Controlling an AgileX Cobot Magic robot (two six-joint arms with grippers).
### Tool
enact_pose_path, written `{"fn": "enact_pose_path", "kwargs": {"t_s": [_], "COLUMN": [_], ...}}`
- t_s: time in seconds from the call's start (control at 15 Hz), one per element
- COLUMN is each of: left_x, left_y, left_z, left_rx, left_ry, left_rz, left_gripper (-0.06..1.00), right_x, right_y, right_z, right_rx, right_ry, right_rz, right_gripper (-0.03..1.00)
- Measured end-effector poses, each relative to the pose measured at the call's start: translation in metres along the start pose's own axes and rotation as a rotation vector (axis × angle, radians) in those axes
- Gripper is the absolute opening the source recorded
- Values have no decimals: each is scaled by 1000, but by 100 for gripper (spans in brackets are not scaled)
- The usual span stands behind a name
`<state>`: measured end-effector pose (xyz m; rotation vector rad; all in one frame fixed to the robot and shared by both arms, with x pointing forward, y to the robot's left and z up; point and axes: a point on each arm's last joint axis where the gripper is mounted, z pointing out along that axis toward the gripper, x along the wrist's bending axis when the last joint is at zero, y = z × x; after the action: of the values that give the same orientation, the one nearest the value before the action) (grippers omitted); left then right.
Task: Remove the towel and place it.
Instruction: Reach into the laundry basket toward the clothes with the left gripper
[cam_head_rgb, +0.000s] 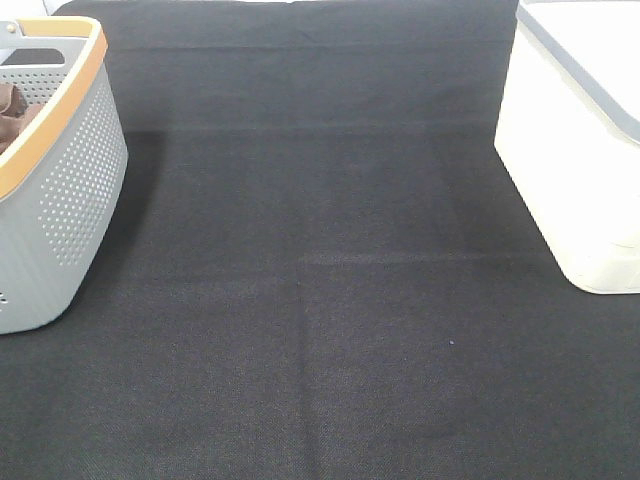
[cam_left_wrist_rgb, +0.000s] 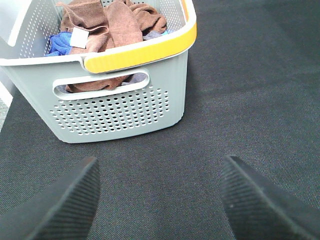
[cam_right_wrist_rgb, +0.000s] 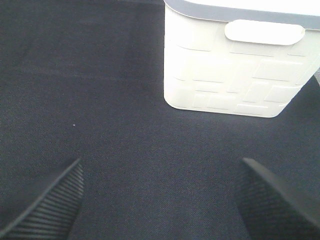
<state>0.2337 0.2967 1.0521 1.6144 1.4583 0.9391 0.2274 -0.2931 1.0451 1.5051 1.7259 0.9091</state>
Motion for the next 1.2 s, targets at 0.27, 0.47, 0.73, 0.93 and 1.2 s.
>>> {"fn": "enact_pose_path", "kwargs": {"t_s": [0.27, 0.47, 0.73, 0.93, 1.2], "left_x": [0, 0, 0, 0, 0], "left_y": [0, 0, 0, 0, 0], "left_z": [0, 0, 0, 0, 0], "left_rx": [0, 0, 0, 0, 0], "left_ry": [0, 0, 1, 1, 1], "left_rz": [0, 0, 0, 0, 0], "left_gripper": [66, 66, 66, 66, 66], "right_x": [0, 0, 0, 0, 0], "right_y": [0, 0, 0, 0, 0], "right_z": [0, 0, 0, 0, 0], "right_rx": [0, 0, 0, 0, 0], "right_ry": [0, 0, 0, 0, 0], "right_rz": [0, 0, 0, 0, 0], "right_gripper": [78, 78, 78, 78, 78]}}
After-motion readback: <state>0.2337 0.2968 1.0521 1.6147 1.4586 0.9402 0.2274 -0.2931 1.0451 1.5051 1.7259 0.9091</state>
